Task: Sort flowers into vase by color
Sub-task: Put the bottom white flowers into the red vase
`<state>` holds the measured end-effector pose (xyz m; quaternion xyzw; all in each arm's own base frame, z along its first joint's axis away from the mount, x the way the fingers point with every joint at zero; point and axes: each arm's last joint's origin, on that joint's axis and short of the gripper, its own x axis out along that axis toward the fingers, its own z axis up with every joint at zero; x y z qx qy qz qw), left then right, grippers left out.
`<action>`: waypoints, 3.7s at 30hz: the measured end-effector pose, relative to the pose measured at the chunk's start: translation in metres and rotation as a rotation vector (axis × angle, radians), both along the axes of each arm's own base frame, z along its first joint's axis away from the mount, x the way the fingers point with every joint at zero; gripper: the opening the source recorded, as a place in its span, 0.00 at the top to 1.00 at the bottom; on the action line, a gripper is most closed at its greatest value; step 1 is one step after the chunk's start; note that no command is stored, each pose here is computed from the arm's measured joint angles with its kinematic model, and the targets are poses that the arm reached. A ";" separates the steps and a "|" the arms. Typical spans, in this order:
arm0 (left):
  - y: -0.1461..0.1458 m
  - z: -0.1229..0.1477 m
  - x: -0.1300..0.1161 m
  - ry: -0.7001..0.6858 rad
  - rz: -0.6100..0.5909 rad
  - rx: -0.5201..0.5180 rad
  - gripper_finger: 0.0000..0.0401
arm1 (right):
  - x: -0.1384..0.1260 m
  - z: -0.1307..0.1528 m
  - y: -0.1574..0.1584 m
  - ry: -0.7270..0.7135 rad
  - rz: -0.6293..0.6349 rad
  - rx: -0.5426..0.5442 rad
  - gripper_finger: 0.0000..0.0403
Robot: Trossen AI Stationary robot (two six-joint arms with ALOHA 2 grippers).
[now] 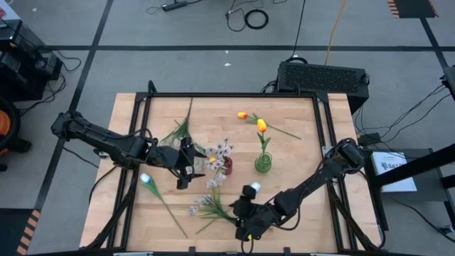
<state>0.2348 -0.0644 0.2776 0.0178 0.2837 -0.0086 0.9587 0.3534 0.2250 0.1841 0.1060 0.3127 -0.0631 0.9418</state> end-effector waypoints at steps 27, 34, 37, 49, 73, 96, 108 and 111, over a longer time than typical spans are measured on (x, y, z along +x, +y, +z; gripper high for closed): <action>0.001 -0.003 -0.002 0.027 0.020 0.026 0.17 | 0.035 -0.056 0.010 0.022 0.092 -0.046 0.31; 0.001 -0.003 -0.002 0.027 0.017 0.030 0.17 | 0.041 -0.069 0.003 0.063 0.057 -0.045 0.33; 0.001 -0.003 -0.002 0.027 0.016 0.031 0.17 | 0.041 -0.071 0.001 0.079 0.050 -0.051 0.40; 0.001 -0.003 -0.002 0.027 0.016 0.032 0.17 | 0.040 -0.072 0.001 0.088 0.060 -0.068 0.81; 0.005 0.028 -0.007 -0.214 0.090 0.016 0.17 | 0.010 0.037 -0.009 0.005 0.156 -0.081 0.99; -0.010 0.061 -0.034 -0.440 0.091 -0.010 0.17 | -0.157 0.243 -0.019 -0.597 0.330 -0.272 0.99; -0.047 0.077 -0.042 -0.628 -0.140 0.042 0.17 | -0.153 0.185 -0.028 -0.896 0.128 -0.304 0.99; -0.053 0.080 -0.038 -0.681 -0.162 0.051 0.17 | -0.144 0.174 -0.046 -1.104 0.092 -0.297 0.99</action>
